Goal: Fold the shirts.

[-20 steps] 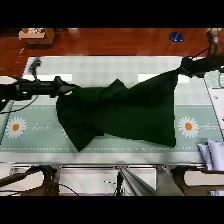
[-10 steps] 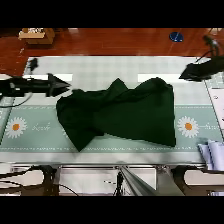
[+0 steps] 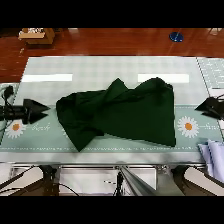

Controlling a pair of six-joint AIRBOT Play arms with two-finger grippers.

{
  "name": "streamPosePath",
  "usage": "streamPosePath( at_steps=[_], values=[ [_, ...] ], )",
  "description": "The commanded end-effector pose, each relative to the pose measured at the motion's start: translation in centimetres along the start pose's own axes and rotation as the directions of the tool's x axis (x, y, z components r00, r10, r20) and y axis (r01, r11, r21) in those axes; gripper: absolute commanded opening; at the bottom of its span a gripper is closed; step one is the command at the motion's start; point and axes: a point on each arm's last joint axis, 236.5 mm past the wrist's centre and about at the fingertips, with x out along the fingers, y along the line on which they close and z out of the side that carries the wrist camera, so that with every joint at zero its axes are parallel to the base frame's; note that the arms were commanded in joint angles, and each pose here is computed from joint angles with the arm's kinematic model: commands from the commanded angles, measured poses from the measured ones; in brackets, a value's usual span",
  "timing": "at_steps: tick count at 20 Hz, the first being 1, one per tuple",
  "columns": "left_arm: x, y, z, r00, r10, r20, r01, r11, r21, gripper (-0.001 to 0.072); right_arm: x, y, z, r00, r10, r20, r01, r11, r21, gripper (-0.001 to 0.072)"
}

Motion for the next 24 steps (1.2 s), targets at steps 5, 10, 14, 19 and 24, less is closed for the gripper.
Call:
streamPosePath(
  at_steps=[5,10,14,19,24],
  values=[
    [4.3,5.2,-1.9,0.992,0.101,-0.071,-0.105,0.993,-0.056,0.054,2.2,0.6,-3.0,0.995,0.096,-0.015,-0.096,0.995,0.04,0.0493],
    [6.9,6.2,-2.1,0.985,0.123,-0.118,-0.131,0.99,-0.06,0.054,2.2,0.5,-2.8,0.996,0.094,-0.008,-0.093,0.995,0.033,0.0492],
    [10.2,4.6,-1.8,0.989,0.083,-0.125,-0.09,0.994,-0.054,0.0531,2.1,1.3,-2.8,0.992,0.126,-0.007,-0.126,0.991,0.04,0.0492],
    [10.9,4.3,-2.1,0.987,0.083,-0.136,-0.089,0.995,-0.038,0.0025,1.7,3.1,-3.3,0.979,0.203,-0.028,-0.201,0.978,0.049,0.0495],
    [10.3,3.4,-3.2,0.982,0.035,-0.185,-0.037,0.999,-0.008,0.0024,3.4,-1.1,-8.7,0.976,0.089,-0.199,-0.065,0.99,0.121,0.0497]
  ],
)
